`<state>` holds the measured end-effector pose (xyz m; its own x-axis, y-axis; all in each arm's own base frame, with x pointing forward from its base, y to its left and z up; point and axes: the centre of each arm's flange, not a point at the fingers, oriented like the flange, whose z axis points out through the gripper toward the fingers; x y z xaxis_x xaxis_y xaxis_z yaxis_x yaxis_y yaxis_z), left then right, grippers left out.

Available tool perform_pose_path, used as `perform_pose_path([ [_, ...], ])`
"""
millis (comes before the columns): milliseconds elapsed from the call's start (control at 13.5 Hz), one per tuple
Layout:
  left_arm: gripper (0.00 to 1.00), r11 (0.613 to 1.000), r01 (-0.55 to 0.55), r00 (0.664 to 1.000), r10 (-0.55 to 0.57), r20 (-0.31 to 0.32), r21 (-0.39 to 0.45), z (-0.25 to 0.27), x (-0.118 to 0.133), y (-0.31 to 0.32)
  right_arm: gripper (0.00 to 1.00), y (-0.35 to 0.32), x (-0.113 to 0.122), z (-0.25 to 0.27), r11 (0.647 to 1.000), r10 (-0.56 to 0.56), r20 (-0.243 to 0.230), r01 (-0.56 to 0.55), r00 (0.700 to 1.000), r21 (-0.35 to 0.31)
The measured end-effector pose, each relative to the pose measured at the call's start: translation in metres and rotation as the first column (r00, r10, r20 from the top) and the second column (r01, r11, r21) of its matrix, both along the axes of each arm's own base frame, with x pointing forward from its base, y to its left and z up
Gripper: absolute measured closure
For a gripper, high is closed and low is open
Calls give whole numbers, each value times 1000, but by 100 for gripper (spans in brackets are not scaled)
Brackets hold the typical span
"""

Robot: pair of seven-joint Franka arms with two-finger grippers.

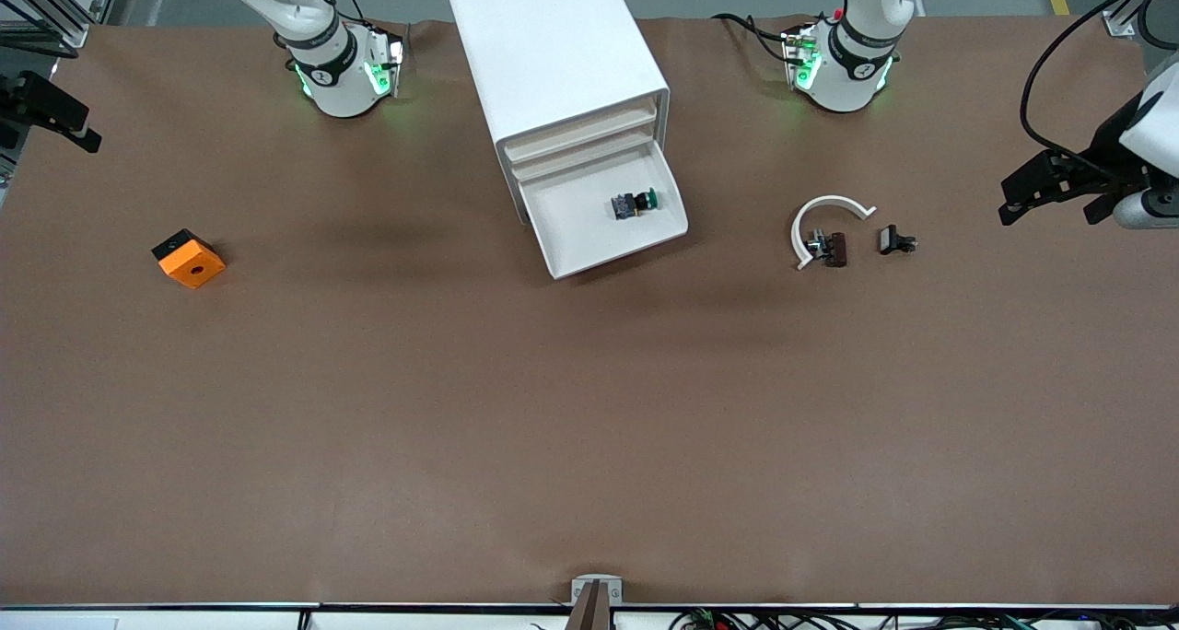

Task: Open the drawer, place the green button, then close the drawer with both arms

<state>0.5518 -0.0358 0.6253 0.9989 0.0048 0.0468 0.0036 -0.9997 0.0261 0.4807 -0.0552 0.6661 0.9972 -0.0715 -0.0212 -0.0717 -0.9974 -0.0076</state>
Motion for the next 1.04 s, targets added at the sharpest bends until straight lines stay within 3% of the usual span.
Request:
perform_pose_path([
  [222,0,1000,-7,999,6,-36,-23,-36,10,-22,0,0,1,1,1000,0,8,0,1000,-1],
  [666,0,988,-137,988,131,-78,-71,-139,25,-149,0,0,5,4,1000,1,37,-1,999,-4],
  [1036,0,979,-196,976,190,-109,-48,-216,11,-257,0,0,6,4,1000,0,39,0,999,0],
])
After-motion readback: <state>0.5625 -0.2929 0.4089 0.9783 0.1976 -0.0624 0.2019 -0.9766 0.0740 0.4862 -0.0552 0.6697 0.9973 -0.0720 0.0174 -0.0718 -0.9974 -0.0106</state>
